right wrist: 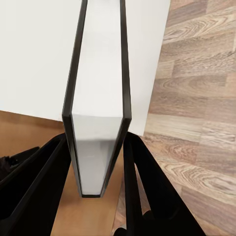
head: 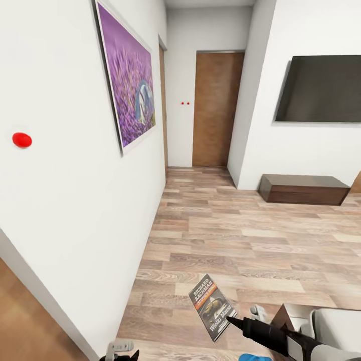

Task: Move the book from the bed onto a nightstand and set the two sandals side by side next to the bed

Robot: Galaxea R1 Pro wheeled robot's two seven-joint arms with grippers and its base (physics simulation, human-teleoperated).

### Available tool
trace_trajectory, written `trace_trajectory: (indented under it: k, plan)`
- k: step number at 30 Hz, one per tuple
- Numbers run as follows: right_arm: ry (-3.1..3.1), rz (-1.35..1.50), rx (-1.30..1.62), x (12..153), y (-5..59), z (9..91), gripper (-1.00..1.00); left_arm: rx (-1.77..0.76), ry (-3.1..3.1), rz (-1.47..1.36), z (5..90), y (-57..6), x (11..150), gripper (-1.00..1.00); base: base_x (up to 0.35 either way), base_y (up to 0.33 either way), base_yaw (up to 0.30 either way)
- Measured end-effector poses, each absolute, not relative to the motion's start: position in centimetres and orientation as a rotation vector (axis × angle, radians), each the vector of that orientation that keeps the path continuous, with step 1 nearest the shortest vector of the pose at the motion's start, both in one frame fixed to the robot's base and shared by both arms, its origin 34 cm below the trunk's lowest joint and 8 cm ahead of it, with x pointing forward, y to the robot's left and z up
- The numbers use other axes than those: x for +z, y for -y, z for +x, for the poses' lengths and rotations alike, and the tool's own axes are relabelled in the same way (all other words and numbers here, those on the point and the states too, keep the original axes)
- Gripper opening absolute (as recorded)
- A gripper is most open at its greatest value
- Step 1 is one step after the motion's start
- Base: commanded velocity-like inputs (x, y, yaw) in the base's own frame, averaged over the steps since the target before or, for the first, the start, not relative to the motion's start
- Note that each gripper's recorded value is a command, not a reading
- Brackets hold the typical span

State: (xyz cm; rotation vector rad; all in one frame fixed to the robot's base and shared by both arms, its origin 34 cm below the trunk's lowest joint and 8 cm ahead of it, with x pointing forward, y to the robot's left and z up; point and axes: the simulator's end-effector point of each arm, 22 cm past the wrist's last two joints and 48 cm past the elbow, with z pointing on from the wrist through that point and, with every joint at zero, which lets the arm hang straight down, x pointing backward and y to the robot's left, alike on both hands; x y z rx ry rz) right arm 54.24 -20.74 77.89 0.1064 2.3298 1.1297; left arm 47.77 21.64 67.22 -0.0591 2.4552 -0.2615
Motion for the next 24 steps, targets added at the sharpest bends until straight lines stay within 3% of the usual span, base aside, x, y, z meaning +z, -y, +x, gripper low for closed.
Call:
trace_trajectory:
  k: [9,17,24]
  plan:
    - [-2.329,0.108,1.13,77.88,20.7,54.29,-1.0,-0.261,-2.455,-0.059,47.81,-21.65,67.21,1.0,0.143,0.031,0.0]
    - [-2.329,0.108,1.129,77.9,20.76,54.26,-1.0,-0.26,-2.454,-0.06,47.79,-21.67,67.23,1.0,0.277,0.001,0.0]
    - [-2.33,0.109,1.13,77.88,20.77,54.25,-1.0,-0.259,-2.454,-0.061,47.82,-21.68,67.23,1.0,0.09,0.022,0.0]
